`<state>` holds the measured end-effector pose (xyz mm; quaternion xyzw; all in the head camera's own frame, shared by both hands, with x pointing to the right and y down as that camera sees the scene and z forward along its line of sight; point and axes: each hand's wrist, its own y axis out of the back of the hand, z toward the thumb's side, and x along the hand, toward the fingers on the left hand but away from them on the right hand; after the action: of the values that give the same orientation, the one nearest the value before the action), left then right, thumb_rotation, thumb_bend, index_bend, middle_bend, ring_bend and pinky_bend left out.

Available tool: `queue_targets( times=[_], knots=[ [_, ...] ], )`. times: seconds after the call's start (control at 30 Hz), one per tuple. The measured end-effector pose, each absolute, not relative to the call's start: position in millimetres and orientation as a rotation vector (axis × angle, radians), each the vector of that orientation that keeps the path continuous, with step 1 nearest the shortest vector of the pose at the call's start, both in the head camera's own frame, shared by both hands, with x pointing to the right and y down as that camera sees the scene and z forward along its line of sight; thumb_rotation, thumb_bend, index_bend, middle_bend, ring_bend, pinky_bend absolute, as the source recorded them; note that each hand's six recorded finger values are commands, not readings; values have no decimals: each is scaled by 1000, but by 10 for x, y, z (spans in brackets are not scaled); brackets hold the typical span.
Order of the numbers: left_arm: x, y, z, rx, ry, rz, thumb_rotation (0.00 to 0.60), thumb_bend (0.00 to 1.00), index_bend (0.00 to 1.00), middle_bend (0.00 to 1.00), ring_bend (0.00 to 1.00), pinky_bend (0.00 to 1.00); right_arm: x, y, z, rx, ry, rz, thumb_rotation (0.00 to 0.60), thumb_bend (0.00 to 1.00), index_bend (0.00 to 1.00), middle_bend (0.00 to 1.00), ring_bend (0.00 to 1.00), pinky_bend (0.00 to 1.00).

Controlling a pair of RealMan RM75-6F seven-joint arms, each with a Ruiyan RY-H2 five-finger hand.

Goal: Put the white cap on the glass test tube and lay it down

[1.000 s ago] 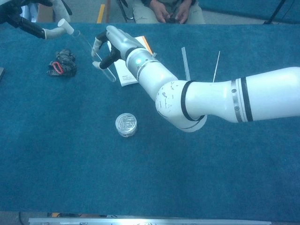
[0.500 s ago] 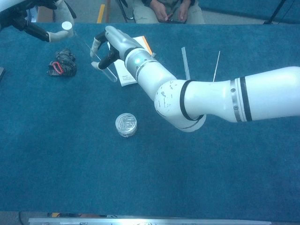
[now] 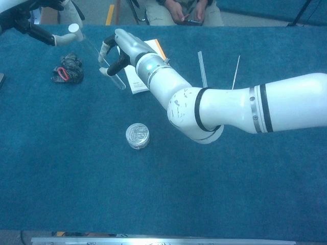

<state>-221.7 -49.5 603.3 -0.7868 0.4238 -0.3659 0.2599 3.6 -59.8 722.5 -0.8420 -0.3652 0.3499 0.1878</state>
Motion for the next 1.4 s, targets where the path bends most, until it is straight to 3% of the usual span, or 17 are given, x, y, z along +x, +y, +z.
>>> queue_targets(
  times=[1.3, 1.4],
  knots=[
    [-2193, -520, 6096, -2191, 1178, -996, 600, 338, 500, 286, 119, 82, -7, -593, 7151, -2389, -1037, 948, 600, 339, 615, 326, 88, 295],
    [-2206, -520, 6094, -2186, 1173, -999, 600, 338, 455, 274, 101, 82, 1, -599, 7146, -2380, -1034, 950, 600, 339, 615, 326, 88, 295]
  ],
)
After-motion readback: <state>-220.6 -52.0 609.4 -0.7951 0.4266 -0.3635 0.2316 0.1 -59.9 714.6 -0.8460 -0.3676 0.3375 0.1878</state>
